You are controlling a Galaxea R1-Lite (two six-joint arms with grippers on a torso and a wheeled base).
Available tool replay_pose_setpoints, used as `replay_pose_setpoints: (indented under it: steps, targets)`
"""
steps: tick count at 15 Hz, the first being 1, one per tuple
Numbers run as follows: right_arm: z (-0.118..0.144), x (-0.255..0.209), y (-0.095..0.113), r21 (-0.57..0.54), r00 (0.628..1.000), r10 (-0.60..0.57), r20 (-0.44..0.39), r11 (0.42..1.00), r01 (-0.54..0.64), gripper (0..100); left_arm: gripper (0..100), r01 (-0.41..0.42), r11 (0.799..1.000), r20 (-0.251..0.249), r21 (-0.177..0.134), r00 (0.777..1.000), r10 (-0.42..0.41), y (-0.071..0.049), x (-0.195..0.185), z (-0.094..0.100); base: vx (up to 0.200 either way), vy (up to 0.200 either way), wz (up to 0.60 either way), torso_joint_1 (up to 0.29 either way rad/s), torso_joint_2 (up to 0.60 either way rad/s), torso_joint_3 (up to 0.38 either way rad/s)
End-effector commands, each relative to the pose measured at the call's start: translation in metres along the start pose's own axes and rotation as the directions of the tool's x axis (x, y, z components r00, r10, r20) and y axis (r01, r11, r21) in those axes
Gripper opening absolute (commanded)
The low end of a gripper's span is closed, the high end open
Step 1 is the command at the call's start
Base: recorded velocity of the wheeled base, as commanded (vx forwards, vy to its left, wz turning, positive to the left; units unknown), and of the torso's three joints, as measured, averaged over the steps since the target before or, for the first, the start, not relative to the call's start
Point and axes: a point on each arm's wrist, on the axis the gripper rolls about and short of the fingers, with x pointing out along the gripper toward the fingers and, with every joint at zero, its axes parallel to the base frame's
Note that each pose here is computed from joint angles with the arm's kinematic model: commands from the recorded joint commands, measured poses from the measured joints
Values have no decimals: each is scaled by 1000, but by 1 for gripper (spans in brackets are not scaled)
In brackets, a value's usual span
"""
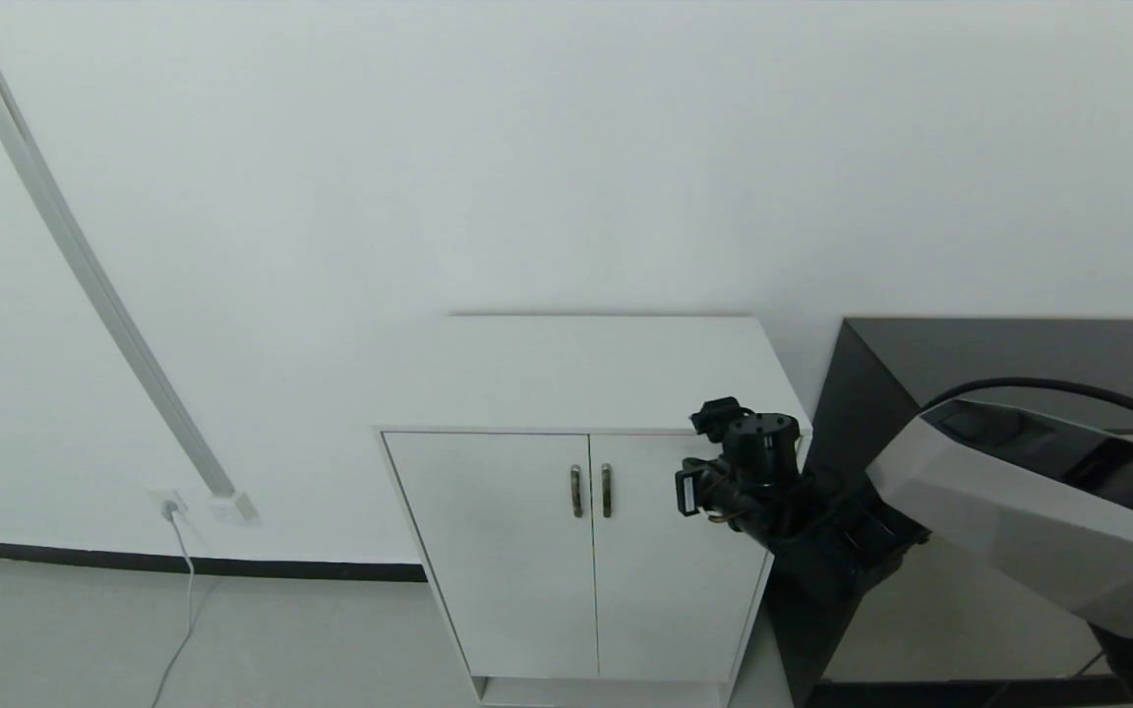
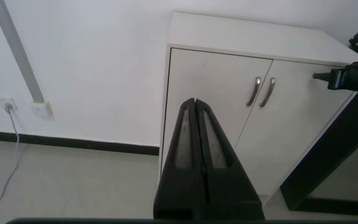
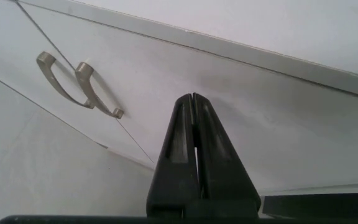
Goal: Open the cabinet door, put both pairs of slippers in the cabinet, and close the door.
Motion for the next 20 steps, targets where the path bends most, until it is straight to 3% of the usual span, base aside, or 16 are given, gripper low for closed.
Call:
replay_pose_setpoints:
  steps: [1,12,20]
  targets:
    - [12,-30,-3,2,1000,4,12,1000,-4,0,0,0,1000,-1,1,1000,0,0,0,0,0,0,0,0,0,0]
    - [45,-189,-89,54,976,-198,93,980,194,0,0,0,1000,-1,1,1000,0,0,0,0,0,0,0,0,0,0]
    - [24,-279,-93,-37,968,-224,116,973,230,0,0,0,1000,-1,1,1000,0,0,0,0,0,0,0,0,0,0]
